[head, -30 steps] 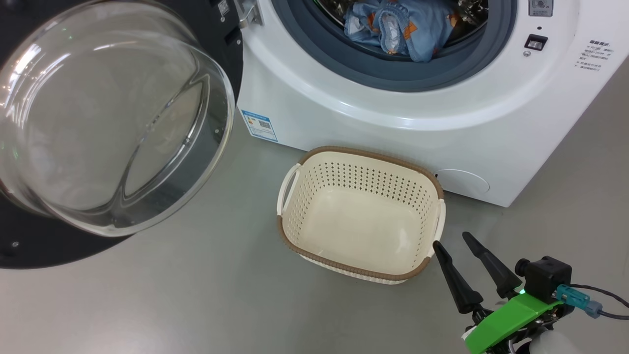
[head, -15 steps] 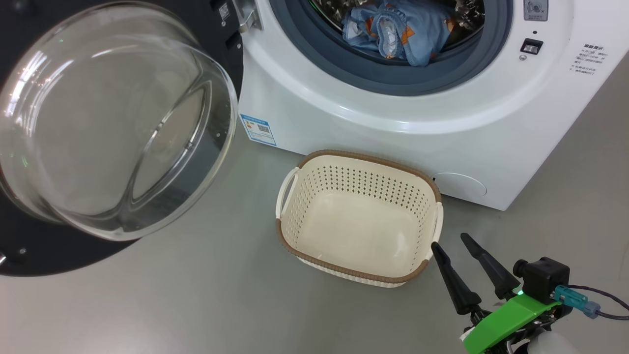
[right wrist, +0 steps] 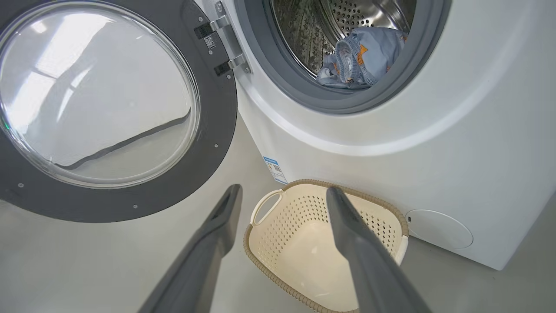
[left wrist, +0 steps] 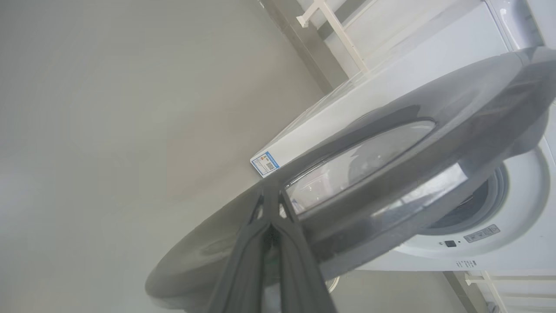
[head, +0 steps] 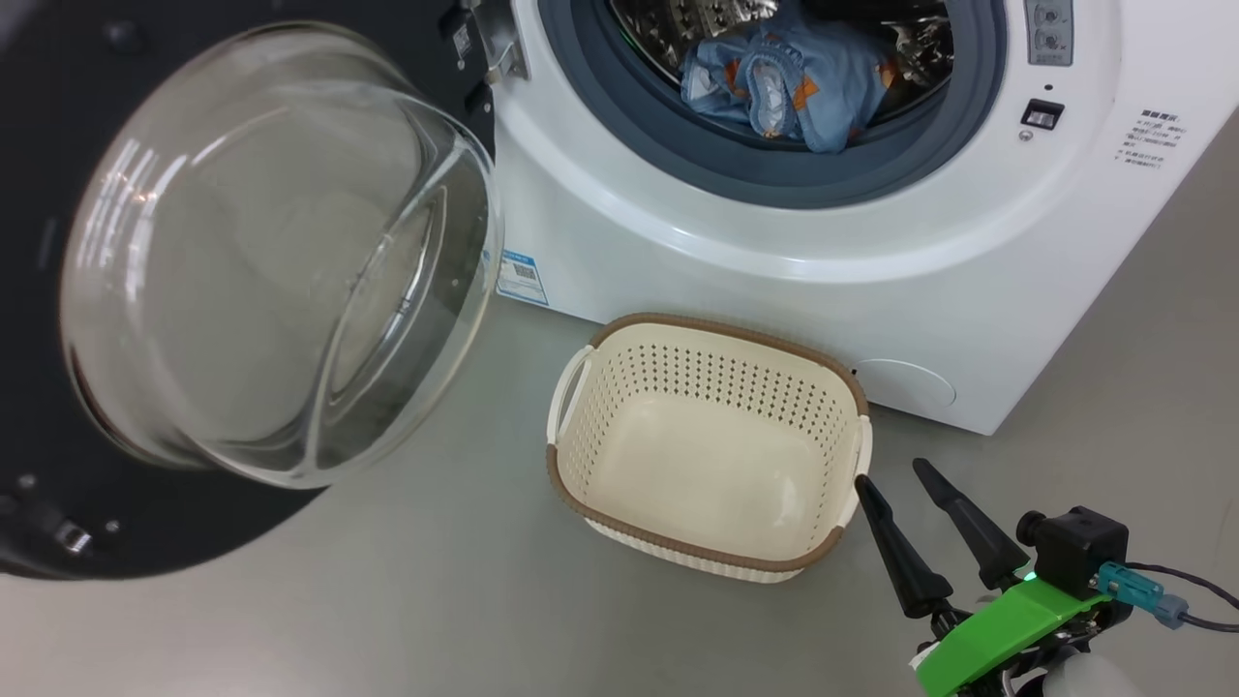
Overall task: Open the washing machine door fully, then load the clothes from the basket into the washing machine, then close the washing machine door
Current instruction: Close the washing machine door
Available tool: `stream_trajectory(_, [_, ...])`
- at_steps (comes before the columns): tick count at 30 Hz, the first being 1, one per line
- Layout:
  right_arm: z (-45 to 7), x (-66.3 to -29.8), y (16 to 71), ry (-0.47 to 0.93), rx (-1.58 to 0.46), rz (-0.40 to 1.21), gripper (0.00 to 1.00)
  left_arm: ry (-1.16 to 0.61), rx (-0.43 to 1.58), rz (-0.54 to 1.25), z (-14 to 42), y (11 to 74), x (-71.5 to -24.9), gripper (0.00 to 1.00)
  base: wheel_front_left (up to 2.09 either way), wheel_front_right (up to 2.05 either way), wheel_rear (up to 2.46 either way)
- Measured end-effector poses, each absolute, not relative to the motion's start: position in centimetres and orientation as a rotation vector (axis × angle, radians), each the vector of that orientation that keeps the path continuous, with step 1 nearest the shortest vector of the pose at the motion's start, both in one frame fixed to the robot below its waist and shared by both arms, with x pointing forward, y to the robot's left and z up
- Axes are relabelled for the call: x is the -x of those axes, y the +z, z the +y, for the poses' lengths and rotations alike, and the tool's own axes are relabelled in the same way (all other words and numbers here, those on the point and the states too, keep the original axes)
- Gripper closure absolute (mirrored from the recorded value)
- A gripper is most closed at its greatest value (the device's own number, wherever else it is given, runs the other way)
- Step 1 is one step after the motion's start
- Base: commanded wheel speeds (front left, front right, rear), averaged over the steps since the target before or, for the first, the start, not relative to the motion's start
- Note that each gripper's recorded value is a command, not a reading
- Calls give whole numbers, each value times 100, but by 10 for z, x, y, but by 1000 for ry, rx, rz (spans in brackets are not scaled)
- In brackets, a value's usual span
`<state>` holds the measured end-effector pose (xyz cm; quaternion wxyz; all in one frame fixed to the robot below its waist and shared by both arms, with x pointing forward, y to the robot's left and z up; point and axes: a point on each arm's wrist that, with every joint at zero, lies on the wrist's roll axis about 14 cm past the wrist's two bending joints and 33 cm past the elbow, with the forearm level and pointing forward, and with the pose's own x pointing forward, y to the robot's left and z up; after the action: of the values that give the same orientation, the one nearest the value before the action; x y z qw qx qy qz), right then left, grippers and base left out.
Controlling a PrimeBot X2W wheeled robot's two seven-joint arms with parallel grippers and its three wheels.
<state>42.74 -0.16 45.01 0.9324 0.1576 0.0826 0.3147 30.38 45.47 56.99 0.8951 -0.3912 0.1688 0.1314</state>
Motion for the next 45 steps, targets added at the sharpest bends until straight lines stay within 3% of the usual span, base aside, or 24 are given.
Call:
stream_trajectory(9, [-10, -428, 460, 620, -316, 142, 0, 62, 823, 457, 392, 559, -312, 100, 0, 0, 0])
stream_trajectory(45, [-97, -407, 469, 413, -218, 87, 0, -625, 706, 604, 179, 569, -346, 100, 0, 0, 0])
